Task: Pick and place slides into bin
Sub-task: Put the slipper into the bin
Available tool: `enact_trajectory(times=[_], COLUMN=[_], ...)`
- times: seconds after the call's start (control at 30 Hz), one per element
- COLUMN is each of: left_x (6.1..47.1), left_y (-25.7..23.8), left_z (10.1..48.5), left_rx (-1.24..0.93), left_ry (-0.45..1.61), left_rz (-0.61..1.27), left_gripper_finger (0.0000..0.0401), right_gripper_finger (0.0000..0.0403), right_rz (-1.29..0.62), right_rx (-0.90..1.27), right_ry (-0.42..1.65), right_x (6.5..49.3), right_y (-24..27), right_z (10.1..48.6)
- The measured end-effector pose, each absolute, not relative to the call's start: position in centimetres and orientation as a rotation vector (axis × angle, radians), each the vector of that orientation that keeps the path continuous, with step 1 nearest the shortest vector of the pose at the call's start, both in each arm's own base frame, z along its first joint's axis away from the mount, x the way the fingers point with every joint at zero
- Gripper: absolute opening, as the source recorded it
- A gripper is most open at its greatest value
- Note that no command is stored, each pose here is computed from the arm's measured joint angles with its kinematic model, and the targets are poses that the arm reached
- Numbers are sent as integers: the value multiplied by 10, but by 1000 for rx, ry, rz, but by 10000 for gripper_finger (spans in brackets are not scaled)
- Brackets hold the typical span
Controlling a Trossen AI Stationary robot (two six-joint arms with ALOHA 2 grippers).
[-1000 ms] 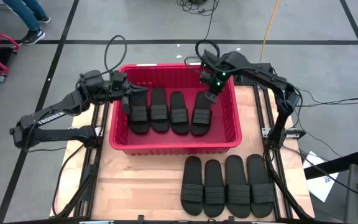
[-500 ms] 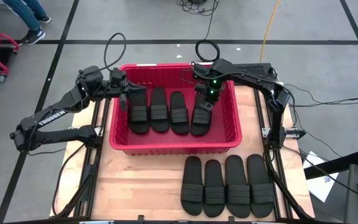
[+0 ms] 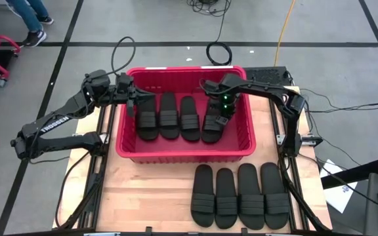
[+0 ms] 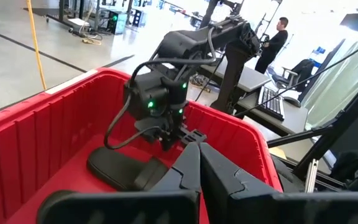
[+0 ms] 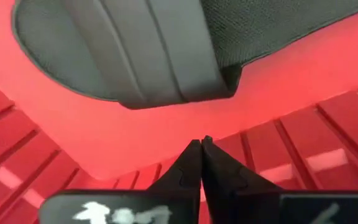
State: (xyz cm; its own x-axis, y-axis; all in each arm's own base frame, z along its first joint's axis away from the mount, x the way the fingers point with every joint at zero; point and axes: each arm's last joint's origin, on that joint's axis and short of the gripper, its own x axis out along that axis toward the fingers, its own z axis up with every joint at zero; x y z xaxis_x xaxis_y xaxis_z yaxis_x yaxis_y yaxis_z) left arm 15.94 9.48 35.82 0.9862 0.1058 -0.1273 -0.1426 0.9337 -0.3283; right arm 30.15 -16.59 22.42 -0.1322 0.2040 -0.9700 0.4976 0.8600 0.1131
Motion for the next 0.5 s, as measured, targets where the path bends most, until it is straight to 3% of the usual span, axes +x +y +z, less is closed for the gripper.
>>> enact_trajectory(times=[0.27,0.5], left_x=[159,159], left_y=[95,95], left_z=[358,358], left_rx=[-332,-320], left_ry=[107,108], left_rz=[128,129], left_gripper_finger=[4,12], right_gripper_finger=[0,0], right_rz=[-346,-379], right_rx=[523,327], right_ry=[1666,1691], right_x=[305,305], right_y=[-168,-167], right_z=[214,200])
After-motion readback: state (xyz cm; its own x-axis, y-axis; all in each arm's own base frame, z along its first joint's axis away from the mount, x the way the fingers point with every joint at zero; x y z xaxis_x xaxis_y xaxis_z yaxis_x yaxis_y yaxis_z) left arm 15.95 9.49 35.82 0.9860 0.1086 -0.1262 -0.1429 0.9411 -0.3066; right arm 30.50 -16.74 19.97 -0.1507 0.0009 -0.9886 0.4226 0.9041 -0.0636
